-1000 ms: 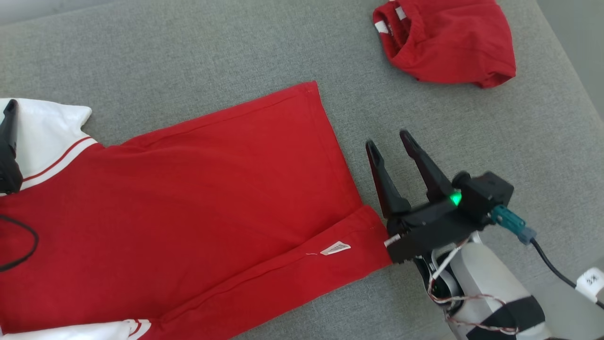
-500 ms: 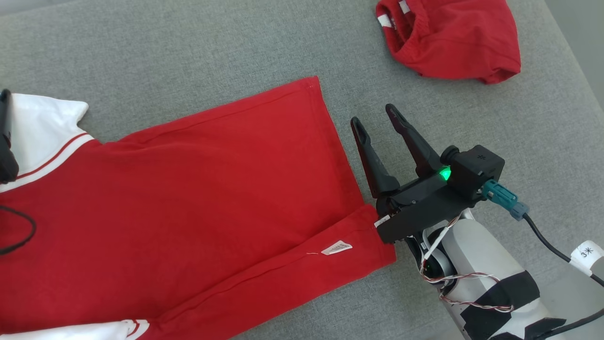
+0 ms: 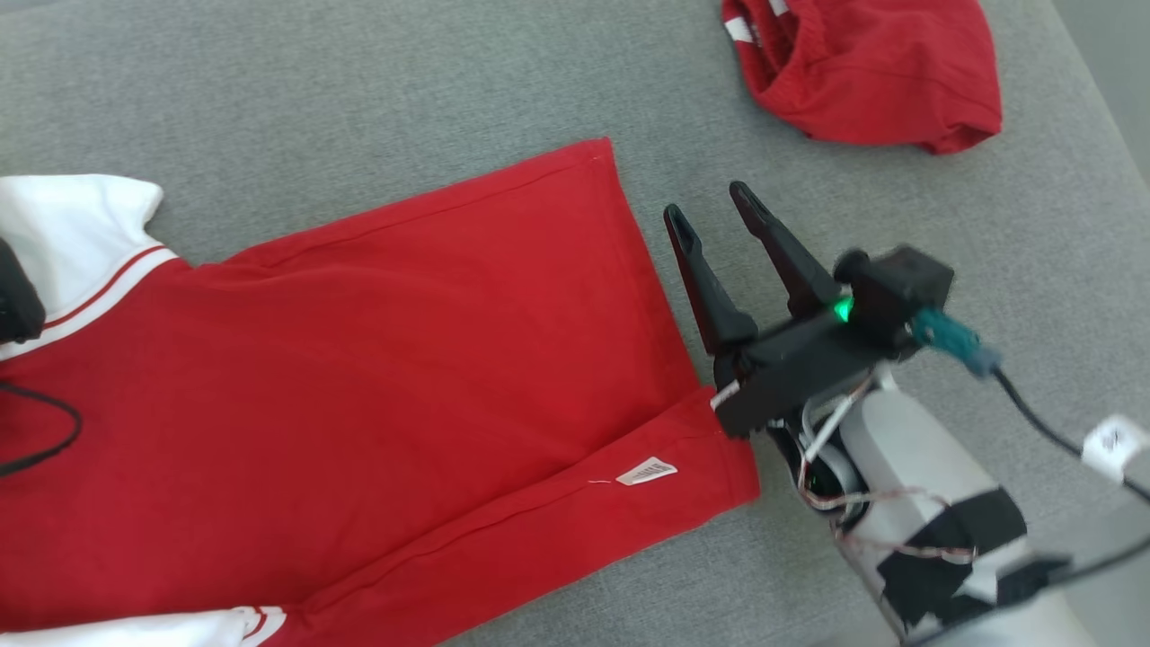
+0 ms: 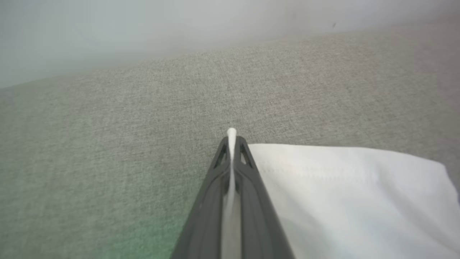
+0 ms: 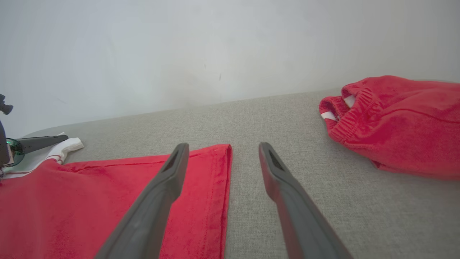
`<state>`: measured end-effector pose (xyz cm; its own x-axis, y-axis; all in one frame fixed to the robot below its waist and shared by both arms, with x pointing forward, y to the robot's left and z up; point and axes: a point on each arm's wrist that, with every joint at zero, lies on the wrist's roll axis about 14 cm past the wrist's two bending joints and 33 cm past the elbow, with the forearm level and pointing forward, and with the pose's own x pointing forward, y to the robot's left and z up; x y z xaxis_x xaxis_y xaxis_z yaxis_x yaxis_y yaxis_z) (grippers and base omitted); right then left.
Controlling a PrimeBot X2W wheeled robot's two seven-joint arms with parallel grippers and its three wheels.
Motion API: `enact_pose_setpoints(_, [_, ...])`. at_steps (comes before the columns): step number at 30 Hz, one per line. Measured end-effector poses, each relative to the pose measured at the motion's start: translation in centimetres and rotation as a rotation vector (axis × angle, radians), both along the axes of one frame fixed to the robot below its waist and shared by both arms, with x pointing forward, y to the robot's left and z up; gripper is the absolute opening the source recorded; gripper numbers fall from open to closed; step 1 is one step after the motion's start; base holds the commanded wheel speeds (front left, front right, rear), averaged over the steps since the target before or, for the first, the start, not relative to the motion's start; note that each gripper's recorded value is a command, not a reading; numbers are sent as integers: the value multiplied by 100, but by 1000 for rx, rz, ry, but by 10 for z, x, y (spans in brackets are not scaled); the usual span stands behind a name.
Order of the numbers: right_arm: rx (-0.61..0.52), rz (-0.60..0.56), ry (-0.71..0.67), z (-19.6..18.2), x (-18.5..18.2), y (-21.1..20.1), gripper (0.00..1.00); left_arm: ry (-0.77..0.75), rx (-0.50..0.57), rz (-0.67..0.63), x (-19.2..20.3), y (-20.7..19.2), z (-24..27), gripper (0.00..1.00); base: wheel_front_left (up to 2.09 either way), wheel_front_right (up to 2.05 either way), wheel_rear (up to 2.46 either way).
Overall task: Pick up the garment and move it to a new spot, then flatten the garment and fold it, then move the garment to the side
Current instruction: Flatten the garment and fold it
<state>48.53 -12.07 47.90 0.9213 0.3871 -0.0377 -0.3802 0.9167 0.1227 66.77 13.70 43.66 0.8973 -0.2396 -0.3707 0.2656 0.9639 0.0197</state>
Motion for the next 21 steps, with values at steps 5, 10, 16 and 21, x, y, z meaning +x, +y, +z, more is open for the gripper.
enact_pose_setpoints(5, [10,-7,82,-7,19,1,100,-56,-5,-25,0,-5,17,0,0,0,0])
enact_pose_setpoints(10, [-8,-2,118,-8,39,6,100,-97,2,-35,1,-2,31,0,0,0,0])
enact_pose_setpoints(16, [-36,-3,204,-22,62,12,100,-133,5,-50,-4,0,38,0,0,0,0])
enact_pose_setpoints(21, [-52,-11,247,-31,75,15,100,-157,-8,-59,-7,0,43,0,0,0,0])
